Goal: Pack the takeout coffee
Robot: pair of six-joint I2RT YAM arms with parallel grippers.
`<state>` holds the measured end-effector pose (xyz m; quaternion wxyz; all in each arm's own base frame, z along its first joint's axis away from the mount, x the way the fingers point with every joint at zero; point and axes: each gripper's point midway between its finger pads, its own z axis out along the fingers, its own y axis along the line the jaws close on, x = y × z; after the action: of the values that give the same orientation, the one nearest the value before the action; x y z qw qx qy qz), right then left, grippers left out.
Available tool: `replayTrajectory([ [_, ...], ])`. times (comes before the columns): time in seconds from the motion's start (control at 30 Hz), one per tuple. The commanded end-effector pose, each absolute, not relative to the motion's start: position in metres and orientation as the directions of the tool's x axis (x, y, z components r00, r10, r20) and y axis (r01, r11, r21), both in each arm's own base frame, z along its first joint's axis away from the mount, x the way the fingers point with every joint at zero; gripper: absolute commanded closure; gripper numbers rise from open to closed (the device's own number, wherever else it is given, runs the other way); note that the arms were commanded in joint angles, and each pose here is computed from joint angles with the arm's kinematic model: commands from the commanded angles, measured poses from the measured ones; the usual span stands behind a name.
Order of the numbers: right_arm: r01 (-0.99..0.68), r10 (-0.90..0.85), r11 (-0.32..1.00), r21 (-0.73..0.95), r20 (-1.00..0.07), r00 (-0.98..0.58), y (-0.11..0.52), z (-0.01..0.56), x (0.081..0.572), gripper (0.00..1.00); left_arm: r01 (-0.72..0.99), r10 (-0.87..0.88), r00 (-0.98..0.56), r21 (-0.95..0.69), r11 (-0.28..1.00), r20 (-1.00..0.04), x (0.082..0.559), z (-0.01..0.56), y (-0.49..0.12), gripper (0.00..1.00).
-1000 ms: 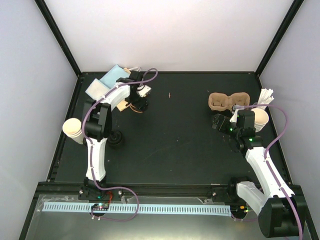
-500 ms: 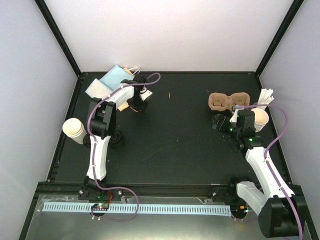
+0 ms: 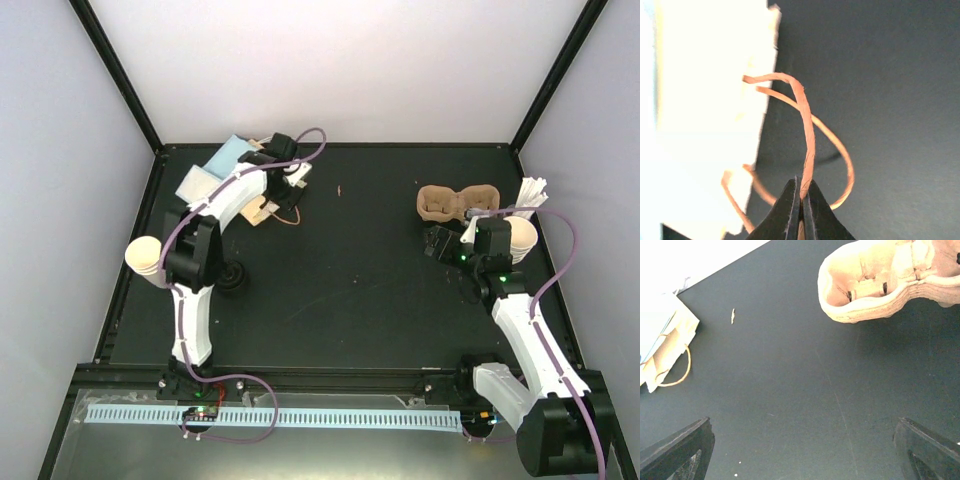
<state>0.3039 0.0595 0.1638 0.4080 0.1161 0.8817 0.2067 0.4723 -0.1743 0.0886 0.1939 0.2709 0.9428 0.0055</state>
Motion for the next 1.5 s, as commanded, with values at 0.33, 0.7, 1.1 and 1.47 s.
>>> replayTrajectory([
  [0.33,-0.017,0.366,0.881,0.473,-0.704,-0.609,0.065,0.193,0.306,0.0,0.498,0.244,-0.649,-0.16,0.852,-0.72,0.434,0.28,-0.211,0.99],
  [0.7,-0.113,0.336,0.838,0.534,-0.668,-0.664,0.088,0.205,0.305,0.0,0.697,0.096,-0.592,-0.449,0.559,-0.8,0.354,0.359,-0.253,0.97],
  [1.1,-0.278,0.248,0.761,0.586,-0.658,-0.711,0.136,0.218,0.296,0.0,0.719,-0.005,-0.632,-0.589,0.37,-0.775,0.318,0.361,-0.268,0.94],
  [1.47,-0.463,0.146,0.726,0.509,-0.772,-0.619,0.175,0.276,0.288,0.0,0.765,0.016,-0.584,-0.544,0.346,-0.812,0.309,0.4,-0.276,0.93],
])
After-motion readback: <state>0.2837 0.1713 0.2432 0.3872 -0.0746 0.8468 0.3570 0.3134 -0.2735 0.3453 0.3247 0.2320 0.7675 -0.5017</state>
